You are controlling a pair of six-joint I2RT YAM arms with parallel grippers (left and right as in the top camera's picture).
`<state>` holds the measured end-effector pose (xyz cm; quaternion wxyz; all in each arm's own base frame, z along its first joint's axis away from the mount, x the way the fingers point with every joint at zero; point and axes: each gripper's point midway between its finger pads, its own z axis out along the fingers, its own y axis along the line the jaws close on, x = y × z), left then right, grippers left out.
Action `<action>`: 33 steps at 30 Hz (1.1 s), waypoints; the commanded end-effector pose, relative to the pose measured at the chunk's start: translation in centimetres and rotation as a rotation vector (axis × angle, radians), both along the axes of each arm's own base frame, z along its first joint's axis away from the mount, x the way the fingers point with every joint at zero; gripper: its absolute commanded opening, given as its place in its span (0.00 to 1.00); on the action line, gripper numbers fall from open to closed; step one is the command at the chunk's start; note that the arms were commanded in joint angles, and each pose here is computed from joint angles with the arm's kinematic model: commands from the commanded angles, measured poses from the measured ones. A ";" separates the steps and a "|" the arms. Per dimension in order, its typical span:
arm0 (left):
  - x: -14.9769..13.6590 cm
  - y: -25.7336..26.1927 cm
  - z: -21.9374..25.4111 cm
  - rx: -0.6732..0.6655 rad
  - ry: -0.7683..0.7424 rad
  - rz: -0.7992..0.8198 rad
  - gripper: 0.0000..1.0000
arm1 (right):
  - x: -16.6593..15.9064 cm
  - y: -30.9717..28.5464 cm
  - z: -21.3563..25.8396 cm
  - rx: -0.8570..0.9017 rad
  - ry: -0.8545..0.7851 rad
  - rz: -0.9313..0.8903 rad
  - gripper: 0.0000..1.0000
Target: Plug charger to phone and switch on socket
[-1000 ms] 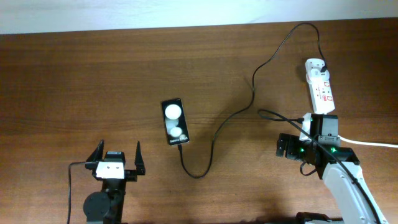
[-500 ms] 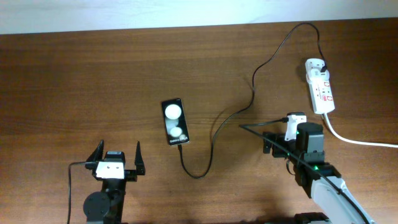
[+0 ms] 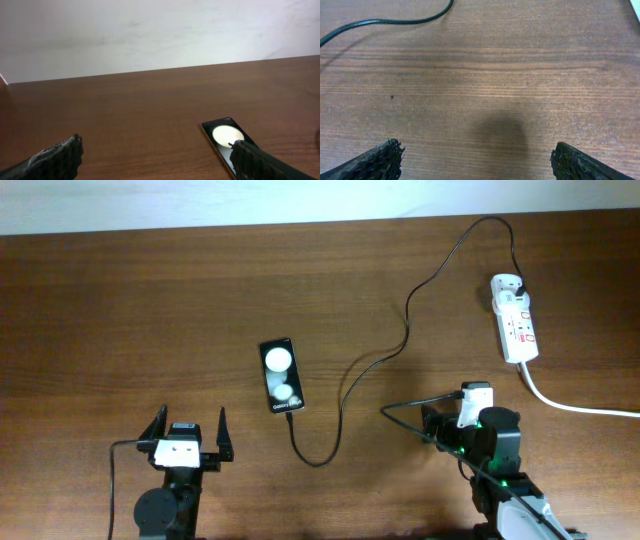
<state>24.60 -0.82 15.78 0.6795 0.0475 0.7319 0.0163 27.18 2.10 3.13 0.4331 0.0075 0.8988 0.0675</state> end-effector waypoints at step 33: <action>0.0 0.3 -0.2 0.021 0.004 0.014 0.99 | -2.5 1.0 10.3 -0.003 -0.499 0.052 0.99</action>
